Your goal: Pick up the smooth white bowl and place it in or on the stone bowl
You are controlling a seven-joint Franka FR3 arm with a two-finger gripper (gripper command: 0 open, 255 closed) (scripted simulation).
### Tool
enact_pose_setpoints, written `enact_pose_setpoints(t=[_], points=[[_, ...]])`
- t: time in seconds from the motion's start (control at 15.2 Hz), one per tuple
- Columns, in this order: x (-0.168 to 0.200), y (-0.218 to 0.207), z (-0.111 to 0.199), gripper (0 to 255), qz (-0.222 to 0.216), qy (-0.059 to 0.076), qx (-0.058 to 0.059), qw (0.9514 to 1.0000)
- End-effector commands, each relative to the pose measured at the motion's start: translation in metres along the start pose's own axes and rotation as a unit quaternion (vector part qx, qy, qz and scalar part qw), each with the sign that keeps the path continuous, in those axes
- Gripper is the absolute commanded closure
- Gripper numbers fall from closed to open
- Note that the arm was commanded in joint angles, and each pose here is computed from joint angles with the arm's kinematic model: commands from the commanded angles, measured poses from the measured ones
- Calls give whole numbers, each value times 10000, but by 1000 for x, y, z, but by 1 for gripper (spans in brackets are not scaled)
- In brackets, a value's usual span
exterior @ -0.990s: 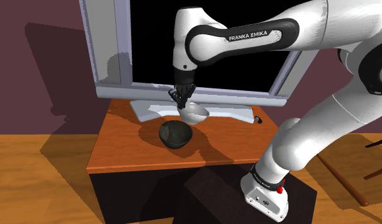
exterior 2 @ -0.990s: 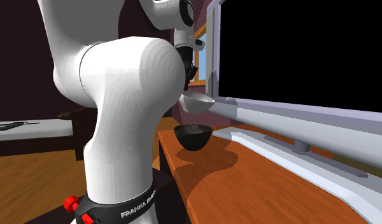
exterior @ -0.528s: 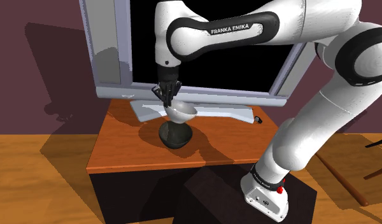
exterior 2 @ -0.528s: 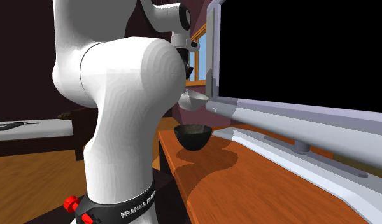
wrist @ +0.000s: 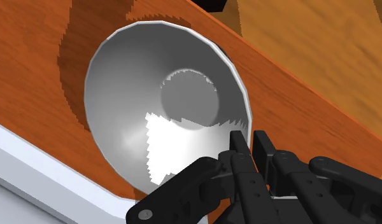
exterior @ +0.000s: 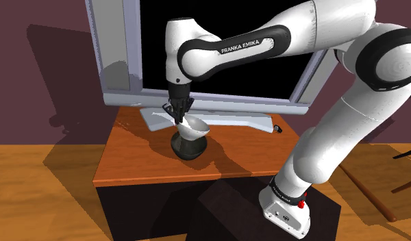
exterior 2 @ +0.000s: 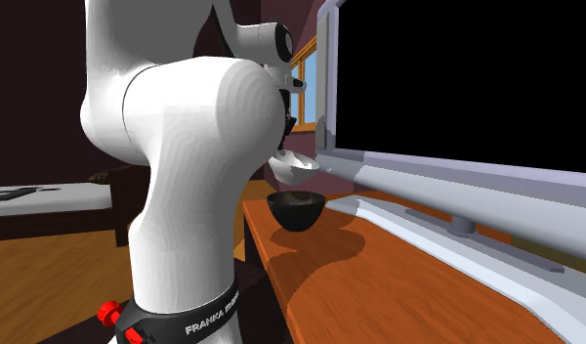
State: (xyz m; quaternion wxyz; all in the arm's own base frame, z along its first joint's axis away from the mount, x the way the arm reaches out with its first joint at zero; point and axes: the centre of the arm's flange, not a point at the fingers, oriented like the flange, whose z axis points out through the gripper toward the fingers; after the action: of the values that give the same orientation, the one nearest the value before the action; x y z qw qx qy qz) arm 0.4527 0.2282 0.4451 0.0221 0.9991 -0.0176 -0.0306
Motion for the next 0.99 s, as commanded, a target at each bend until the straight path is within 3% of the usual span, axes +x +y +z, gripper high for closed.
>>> enact_pose_setpoints(t=[0.0, 0.66, 0.92], points=[[1, 0, 11, 255, 0, 3, 1, 10000], [4, -3, 68, 255, 0, 3, 1, 10000], [4, -3, 68, 255, 0, 3, 1, 10000]])
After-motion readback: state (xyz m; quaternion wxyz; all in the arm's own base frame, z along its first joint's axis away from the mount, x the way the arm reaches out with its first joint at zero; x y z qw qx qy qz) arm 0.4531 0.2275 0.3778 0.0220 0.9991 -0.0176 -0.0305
